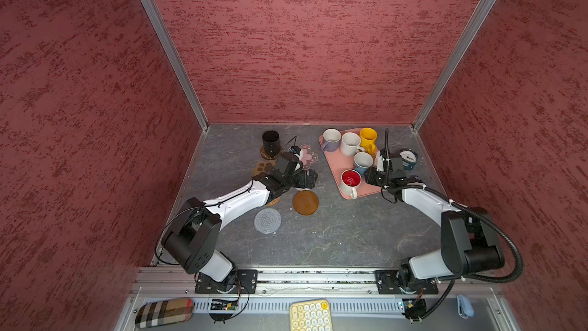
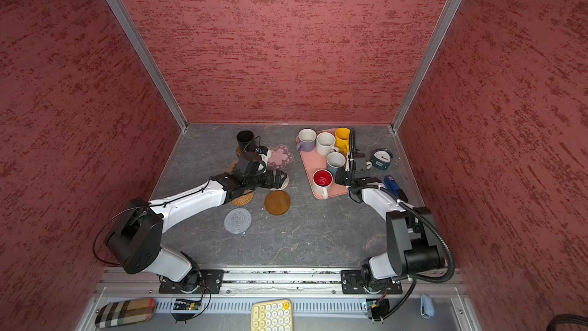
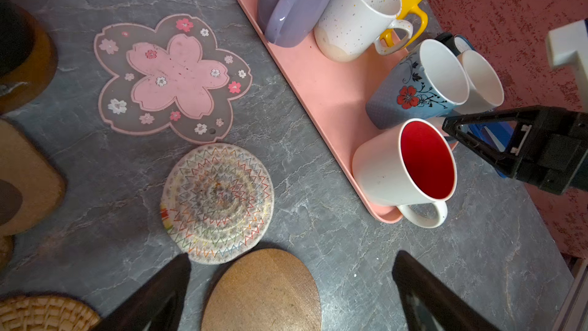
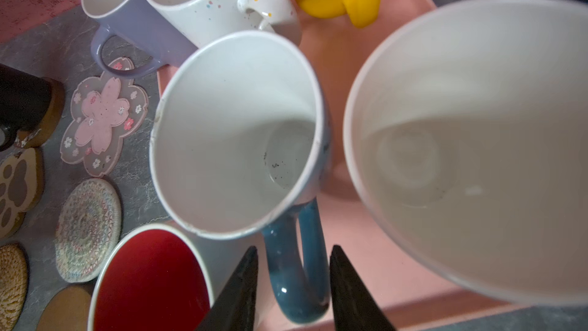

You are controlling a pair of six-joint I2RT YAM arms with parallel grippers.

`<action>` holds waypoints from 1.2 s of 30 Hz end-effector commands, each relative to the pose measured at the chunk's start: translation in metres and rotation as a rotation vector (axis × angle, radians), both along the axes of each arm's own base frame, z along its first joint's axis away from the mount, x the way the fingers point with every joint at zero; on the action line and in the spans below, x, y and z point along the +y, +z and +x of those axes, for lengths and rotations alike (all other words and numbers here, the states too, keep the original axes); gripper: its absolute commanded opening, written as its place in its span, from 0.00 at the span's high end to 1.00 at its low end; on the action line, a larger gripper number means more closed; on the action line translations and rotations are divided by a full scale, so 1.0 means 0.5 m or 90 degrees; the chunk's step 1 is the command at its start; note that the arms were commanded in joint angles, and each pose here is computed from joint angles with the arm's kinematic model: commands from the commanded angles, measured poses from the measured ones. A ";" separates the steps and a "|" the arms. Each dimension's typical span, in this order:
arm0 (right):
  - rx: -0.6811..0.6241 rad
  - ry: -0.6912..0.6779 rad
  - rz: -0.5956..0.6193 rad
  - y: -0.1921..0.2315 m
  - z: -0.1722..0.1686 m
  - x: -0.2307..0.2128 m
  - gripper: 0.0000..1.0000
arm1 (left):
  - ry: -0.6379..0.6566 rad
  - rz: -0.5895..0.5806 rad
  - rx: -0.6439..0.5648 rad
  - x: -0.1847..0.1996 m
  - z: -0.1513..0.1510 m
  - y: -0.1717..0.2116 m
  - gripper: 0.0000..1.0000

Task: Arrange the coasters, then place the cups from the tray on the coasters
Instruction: 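Lower the right gripper into the blue floral mug on the tray, then close the right gripper on the blue floral mug's rim and lift it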

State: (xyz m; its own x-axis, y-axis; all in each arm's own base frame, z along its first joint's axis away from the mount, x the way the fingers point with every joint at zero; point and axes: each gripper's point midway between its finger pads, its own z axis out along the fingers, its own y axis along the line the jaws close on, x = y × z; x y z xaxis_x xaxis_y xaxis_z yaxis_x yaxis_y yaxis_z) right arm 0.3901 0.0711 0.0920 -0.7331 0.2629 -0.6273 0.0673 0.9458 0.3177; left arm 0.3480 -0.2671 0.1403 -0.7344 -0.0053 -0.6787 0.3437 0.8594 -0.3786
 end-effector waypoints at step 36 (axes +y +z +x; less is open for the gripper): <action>-0.051 0.028 -0.079 0.054 0.071 0.039 1.00 | 0.032 -0.020 -0.029 0.046 -0.011 0.056 0.00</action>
State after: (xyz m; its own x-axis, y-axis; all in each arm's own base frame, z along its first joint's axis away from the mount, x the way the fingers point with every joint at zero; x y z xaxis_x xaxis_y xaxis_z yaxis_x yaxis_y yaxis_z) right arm 0.4051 0.0851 0.0890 -0.7514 0.1704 -0.6375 0.0367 0.9754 0.2174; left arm 0.3462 -0.2514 0.1677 -0.6975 -0.0541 -0.7145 0.3378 0.8546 -0.3944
